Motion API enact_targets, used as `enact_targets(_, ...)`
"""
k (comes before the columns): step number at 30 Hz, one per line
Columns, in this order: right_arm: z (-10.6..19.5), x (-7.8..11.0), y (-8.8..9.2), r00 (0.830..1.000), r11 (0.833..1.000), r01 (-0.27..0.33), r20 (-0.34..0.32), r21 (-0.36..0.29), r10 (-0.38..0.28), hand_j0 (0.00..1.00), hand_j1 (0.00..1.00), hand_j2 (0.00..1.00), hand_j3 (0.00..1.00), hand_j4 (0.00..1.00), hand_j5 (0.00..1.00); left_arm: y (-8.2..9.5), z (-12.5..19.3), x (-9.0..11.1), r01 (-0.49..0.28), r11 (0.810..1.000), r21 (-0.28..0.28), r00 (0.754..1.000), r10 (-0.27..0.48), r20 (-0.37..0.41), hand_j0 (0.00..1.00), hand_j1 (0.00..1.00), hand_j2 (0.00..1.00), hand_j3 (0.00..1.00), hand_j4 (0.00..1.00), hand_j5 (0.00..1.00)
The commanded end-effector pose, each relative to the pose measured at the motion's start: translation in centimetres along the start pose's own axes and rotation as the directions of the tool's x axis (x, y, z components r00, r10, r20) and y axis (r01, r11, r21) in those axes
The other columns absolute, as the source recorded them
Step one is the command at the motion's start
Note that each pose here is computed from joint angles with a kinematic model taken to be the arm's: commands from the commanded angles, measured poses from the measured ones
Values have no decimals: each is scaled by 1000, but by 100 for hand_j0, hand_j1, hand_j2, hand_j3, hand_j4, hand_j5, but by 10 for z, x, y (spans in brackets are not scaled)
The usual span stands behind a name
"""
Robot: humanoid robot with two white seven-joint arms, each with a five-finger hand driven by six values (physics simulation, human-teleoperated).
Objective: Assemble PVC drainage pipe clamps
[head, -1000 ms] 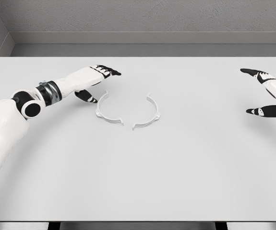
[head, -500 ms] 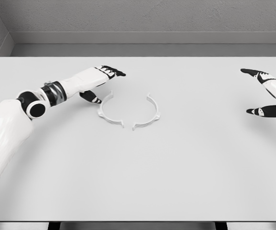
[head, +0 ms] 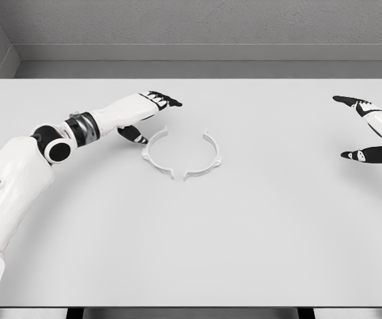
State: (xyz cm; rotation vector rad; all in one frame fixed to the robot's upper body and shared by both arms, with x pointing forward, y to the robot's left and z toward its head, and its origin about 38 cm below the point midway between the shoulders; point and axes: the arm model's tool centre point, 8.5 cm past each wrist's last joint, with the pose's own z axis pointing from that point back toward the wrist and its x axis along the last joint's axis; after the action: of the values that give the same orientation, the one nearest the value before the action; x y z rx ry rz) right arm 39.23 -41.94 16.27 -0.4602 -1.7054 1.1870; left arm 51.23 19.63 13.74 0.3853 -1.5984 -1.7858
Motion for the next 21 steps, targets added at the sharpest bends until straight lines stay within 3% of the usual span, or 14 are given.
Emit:
enact_targets(1, 0, 0, -1, 1000, 1000, 5, 1, -5, -5, 100, 100, 100, 100, 100, 100, 1, -1, 1, -7, 1000, 5, 1000, 7, 2, 100, 100, 100, 100, 100, 100)
enact_targets(8, 0, 0, -1, 1000, 1000, 6, -1, -5, -6, 100, 100, 100, 100, 100, 100, 2, -5, 4, -9, 1000, 9, 1000, 9, 9, 100, 100, 100, 100, 100, 100)
enact_targets(15, 0, 0, -1, 1000, 1000, 5, 1, -5, -5, 100, 100, 100, 100, 100, 100, 9, 9, -17, -19, 1000, 15, 999, 20, -43, 100, 100, 100, 100, 100, 100)
enact_targets(21, 0, 0, -1, 1000, 1000, 6, -1, -5, -6, 100, 100, 100, 100, 100, 100, 10, 11, -8, -10, 999, 30, 1000, 10, -14, 100, 100, 100, 100, 100, 100)
